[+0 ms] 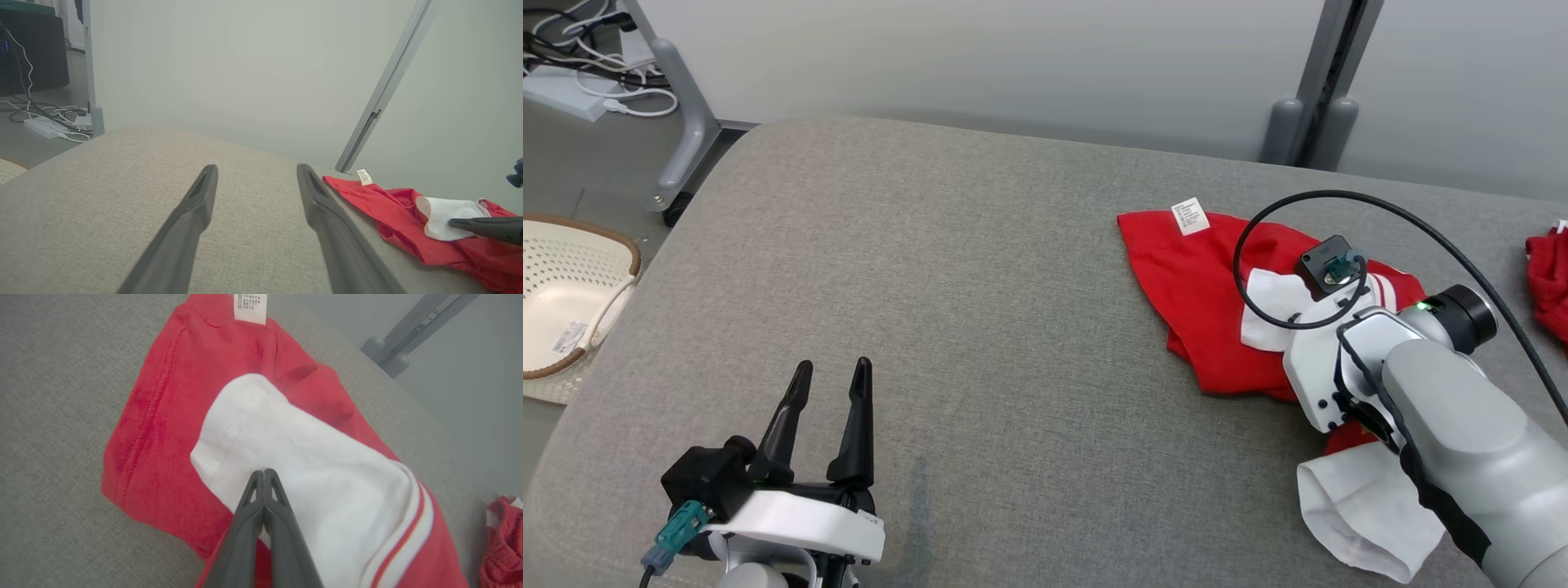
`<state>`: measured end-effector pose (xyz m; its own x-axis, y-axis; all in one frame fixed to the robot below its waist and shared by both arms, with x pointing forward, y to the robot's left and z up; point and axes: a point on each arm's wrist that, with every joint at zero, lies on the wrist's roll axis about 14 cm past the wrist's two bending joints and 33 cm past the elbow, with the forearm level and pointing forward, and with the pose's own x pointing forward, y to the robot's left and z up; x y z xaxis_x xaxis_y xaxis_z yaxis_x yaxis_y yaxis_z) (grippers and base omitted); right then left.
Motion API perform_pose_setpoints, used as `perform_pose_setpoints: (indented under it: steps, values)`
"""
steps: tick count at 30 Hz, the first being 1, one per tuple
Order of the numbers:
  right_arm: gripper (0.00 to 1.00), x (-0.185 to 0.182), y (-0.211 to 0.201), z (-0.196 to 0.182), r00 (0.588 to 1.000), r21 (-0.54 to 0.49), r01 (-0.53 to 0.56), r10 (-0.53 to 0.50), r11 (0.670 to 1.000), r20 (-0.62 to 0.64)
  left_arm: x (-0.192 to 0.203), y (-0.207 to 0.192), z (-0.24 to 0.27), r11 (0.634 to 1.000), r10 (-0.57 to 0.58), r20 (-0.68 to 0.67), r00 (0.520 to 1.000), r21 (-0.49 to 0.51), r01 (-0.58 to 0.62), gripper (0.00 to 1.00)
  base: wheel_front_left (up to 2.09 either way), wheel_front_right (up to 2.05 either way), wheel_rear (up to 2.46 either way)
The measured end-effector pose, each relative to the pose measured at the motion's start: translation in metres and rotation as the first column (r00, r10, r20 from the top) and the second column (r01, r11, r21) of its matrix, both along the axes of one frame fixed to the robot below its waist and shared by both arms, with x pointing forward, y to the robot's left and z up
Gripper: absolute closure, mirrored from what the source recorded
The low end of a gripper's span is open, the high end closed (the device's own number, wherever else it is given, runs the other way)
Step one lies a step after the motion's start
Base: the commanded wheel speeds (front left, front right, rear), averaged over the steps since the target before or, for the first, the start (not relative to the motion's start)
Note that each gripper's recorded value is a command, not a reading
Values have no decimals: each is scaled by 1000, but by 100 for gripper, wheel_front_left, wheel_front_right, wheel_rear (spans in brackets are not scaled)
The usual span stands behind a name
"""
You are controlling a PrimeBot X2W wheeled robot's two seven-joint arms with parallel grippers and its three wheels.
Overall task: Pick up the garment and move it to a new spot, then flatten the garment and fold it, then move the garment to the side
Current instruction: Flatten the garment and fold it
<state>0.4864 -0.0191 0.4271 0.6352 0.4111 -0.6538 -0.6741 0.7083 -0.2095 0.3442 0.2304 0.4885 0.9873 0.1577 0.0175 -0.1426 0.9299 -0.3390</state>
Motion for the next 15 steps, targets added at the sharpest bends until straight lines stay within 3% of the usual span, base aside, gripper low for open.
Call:
perform_pose_setpoints:
  steps: [15]
  values:
    - [100,3,-19,31,991,188,60,-81,980,106,18,-24,3,997,-81,14,997,2,81,0,0,0,0]
